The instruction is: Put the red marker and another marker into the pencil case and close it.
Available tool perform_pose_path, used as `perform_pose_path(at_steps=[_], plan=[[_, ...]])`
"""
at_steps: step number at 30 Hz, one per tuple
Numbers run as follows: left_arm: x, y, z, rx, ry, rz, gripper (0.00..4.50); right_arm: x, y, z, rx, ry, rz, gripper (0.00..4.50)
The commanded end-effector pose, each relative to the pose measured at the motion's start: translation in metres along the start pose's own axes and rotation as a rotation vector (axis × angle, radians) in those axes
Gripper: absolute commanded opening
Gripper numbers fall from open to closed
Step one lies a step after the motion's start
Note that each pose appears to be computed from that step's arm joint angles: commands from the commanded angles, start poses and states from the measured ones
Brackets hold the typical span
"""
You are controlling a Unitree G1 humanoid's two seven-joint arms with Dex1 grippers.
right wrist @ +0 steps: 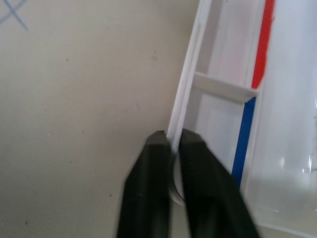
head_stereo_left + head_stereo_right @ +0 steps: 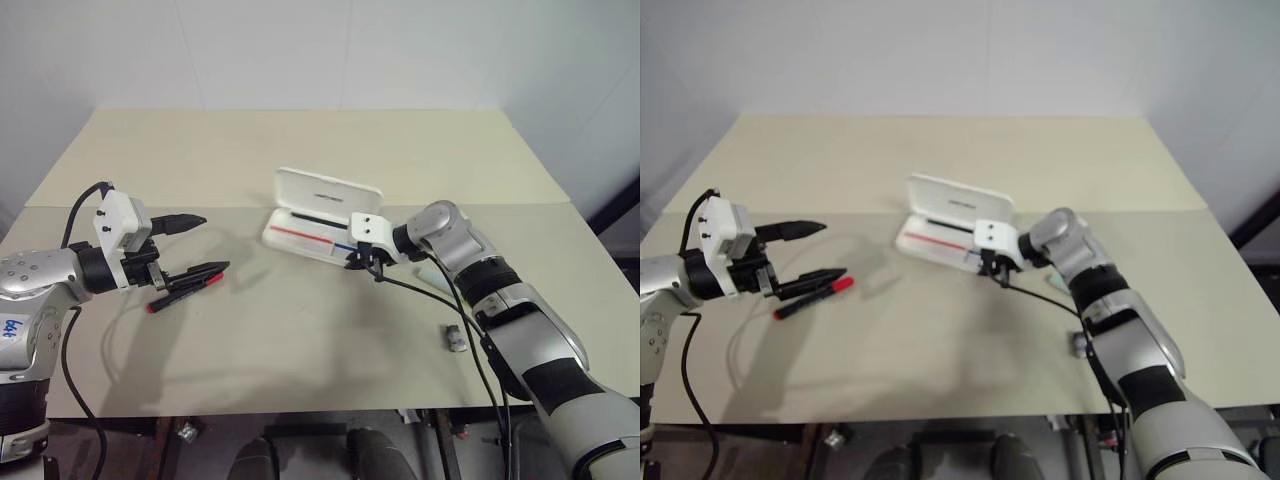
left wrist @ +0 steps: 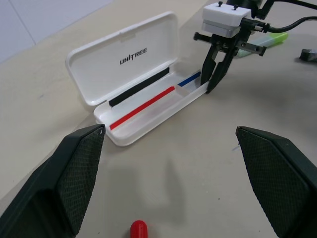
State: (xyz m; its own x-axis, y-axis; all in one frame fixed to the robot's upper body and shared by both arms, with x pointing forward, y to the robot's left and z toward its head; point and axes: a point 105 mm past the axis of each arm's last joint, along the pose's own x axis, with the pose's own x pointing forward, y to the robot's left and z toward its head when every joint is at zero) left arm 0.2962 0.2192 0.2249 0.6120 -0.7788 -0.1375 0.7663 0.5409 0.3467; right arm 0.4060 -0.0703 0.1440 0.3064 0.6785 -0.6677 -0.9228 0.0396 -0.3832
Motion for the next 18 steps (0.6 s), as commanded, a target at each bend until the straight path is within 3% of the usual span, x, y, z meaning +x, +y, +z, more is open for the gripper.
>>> perform_pose_path(at_steps=[1,11,18], plan=[[-0.005,0.001,0.013,0.044,-0.024,0.015,4.50,-0.002,-0.004,-0.004,-0.003,0.026,-0.019,0.02],[0.001,0.000,0.016,0.047,-0.040,-0.004,4.50,-0.029,-0.004,0.012,-0.083,-0.048,-0.009,0.02],[0.004,-0.001,0.012,0.031,-0.043,-0.014,4.50,-0.058,0.032,0.020,-0.130,-0.060,0.055,0.02]])
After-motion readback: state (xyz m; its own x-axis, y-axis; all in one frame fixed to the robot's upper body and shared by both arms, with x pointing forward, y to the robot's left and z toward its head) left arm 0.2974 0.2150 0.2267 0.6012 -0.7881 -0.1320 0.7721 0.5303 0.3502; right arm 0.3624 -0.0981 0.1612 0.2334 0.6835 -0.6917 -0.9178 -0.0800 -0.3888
